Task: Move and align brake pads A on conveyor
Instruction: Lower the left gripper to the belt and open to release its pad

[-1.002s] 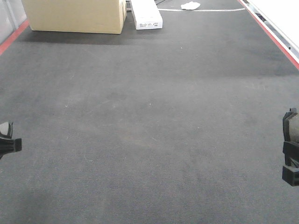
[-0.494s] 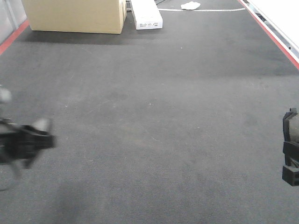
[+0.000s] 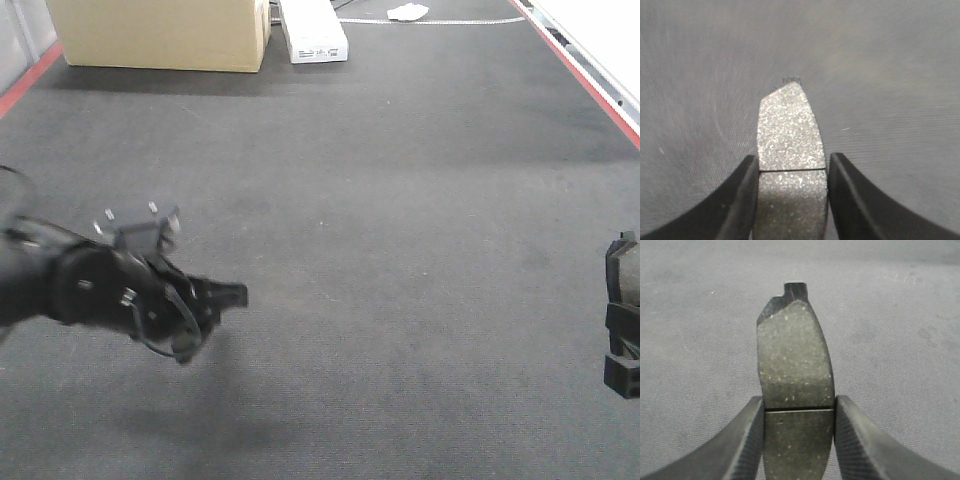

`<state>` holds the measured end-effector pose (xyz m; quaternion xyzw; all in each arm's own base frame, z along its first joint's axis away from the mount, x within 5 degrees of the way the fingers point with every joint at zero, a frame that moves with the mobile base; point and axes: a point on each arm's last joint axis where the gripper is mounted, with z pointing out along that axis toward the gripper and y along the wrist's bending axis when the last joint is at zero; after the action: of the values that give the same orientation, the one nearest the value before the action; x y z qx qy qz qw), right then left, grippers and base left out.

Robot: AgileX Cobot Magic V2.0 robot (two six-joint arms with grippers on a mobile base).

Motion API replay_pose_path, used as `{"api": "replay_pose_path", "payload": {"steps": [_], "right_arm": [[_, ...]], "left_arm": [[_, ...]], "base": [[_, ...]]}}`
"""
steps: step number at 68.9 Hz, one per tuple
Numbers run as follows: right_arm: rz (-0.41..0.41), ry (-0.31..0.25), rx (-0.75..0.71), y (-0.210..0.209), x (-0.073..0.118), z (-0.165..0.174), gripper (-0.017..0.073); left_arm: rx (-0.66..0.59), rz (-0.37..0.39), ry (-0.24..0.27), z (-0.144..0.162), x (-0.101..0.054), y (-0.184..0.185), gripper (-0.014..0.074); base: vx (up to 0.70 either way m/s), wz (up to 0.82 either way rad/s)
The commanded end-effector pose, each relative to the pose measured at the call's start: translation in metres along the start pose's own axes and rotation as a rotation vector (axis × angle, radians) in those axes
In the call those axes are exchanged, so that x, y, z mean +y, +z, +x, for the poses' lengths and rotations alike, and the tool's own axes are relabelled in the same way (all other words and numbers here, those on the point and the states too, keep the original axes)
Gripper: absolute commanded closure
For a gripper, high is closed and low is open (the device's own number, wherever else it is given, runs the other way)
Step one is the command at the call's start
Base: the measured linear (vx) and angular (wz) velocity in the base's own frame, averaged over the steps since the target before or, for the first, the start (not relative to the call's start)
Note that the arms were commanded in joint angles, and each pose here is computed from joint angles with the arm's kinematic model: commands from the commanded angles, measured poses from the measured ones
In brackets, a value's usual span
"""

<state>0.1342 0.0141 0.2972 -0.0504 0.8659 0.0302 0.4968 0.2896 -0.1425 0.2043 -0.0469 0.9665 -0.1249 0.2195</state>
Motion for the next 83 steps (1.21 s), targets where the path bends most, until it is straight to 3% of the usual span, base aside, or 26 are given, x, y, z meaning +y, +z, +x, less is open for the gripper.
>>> {"api": "replay_pose_path", "payload": {"steps": [1, 14, 44, 69, 83], "right_arm": [[0.01, -0.001, -0.119, -0.006, -0.001, -0.017, 0.0489], [0.01, -0.001, -0.119, -0.006, -0.001, -0.017, 0.0489], [0.01, -0.001, -0.118, -0.006, -0.001, -0.017, 0.0489], [0.01, -0.001, -0.119, -0.006, -0.001, -0.017, 0.0489], [0.01, -0.001, -0.119, -0.006, -0.001, -0.017, 0.0489]], "left_arm": [[-0.07, 0.048, -0.043, -0.013, -0.01, 0.001, 0.04], [-0.035, 0.024, -0.043, -0.009, -0.007, 0.02, 0.0328], [-0.015, 0.005, -0.03, -0.007, -0.006, 0.026, 0.0306], [-0.011, 0.002, -0.03, -0.007, -0.006, 0.022, 0.0094], [-0.116, 0.034, 0.082, -0.013, -0.013, -0.02, 0.0077]], "base": [[0.0, 0.0], [0.0, 0.0], [0.0, 0.0], [0.0, 0.0], [0.0, 0.0]]}}
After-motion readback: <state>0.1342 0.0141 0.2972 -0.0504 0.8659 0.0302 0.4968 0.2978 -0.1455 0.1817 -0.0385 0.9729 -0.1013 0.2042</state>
